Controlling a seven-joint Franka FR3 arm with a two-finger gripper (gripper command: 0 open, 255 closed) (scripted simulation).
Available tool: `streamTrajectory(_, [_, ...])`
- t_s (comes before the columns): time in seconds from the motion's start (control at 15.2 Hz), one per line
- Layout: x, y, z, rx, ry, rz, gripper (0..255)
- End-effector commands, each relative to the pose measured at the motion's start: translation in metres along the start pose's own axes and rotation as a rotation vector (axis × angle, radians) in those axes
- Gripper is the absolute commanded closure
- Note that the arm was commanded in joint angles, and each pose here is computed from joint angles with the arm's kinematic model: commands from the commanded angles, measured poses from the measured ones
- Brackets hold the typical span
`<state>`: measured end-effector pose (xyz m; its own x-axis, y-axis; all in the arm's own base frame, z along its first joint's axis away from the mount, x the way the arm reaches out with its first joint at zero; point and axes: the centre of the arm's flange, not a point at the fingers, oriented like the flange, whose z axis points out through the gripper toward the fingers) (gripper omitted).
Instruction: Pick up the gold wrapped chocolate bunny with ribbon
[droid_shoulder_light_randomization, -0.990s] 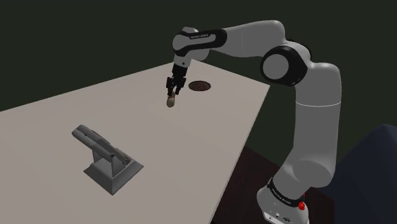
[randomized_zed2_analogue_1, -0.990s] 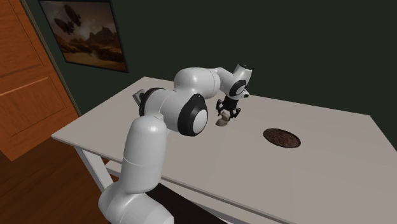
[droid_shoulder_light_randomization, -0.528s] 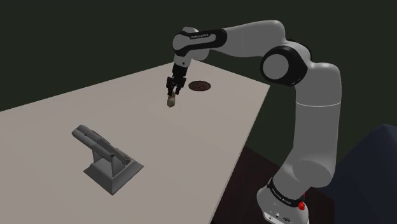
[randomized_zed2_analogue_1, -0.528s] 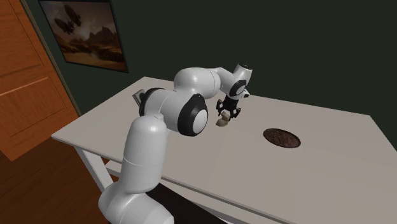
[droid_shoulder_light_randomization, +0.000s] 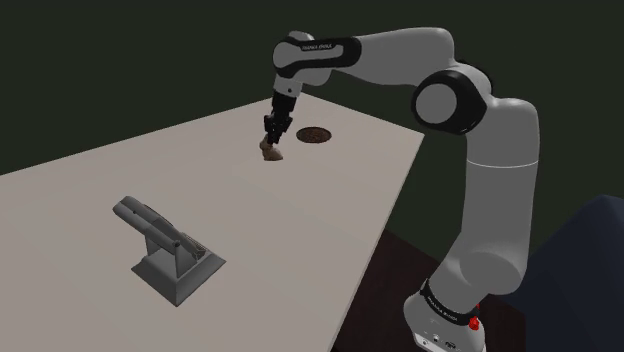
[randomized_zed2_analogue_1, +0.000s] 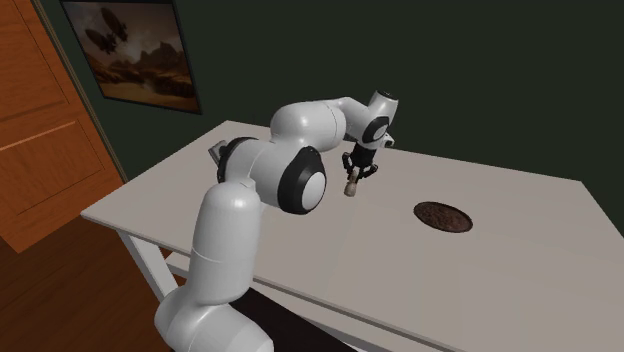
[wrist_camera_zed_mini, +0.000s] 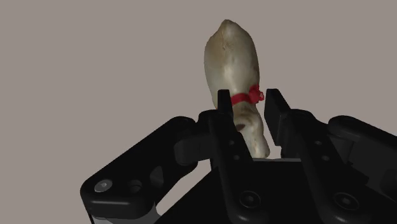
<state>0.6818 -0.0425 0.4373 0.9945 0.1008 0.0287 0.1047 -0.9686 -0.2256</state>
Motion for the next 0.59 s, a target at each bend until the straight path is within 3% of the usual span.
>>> streamTrajectory(0.0, [0.000,-0.003,-0.010,0.000,-0.001,0.000,255])
streamTrajectory(0.53, [0.001,-0.012,-0.047,0.000,-0.001,0.000,255])
